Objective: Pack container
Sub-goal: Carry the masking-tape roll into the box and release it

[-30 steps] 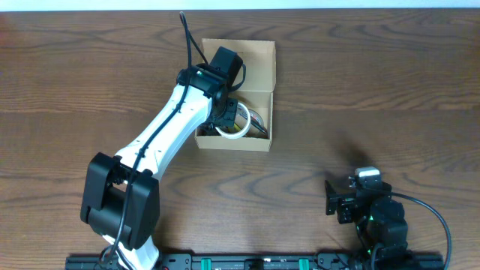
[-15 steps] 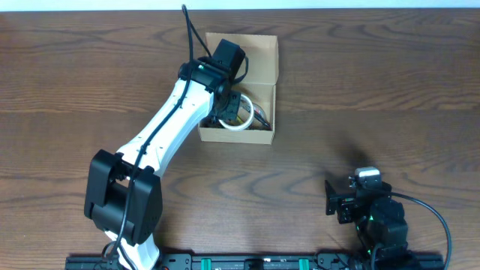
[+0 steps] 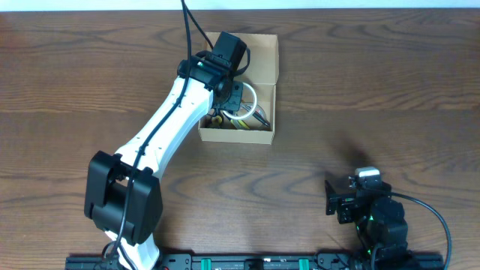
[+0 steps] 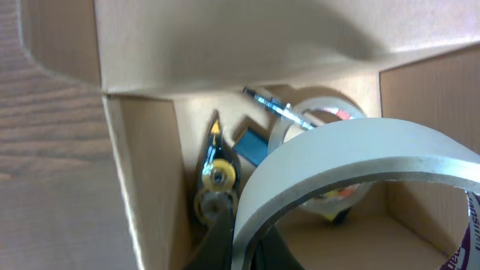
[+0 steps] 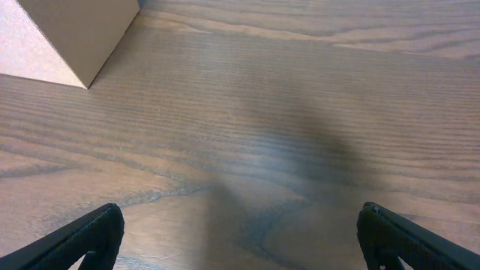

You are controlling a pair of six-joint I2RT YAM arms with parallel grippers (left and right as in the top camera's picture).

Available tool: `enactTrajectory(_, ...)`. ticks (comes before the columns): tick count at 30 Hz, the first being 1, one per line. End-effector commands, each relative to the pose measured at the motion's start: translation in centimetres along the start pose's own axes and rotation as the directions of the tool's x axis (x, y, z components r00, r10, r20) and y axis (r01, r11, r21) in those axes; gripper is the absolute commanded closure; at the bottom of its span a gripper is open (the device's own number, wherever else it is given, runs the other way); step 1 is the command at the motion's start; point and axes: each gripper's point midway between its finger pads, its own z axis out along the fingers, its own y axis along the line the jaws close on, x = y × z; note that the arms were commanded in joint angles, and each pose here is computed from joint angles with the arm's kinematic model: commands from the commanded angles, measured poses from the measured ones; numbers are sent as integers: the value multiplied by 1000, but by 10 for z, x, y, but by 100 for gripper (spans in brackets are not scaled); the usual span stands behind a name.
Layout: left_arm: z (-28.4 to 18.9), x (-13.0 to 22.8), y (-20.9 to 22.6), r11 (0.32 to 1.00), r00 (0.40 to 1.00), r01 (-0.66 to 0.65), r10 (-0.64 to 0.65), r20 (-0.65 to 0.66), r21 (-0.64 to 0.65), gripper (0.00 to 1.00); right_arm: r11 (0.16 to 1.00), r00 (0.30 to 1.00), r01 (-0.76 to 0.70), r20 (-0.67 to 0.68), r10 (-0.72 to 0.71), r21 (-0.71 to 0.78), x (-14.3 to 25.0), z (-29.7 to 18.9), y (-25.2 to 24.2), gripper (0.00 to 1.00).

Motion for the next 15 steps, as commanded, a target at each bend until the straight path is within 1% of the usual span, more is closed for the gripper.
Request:
enactTrajectory(1, 13, -6, 4, 1000, 1000, 4, -4, -3, -27, 94, 1000, 1000, 5, 3, -5, 9, 0, 0, -2, 1)
enactTrajectory(6, 32, 2, 1, 1000, 999, 0, -1, -50, -23, 94, 1000, 1000, 5, 3, -5, 9, 0, 0, -2, 1)
enactTrajectory(13, 39, 5, 1, 1000, 998, -3, 1, -69, -28, 94, 1000, 1000, 5, 3, -5, 9, 0, 0, -2, 1)
enactTrajectory(15, 39, 6, 2, 1000, 998, -3, 1, -70, -29, 90, 1000, 1000, 5, 3, -5, 9, 0, 0, -2, 1)
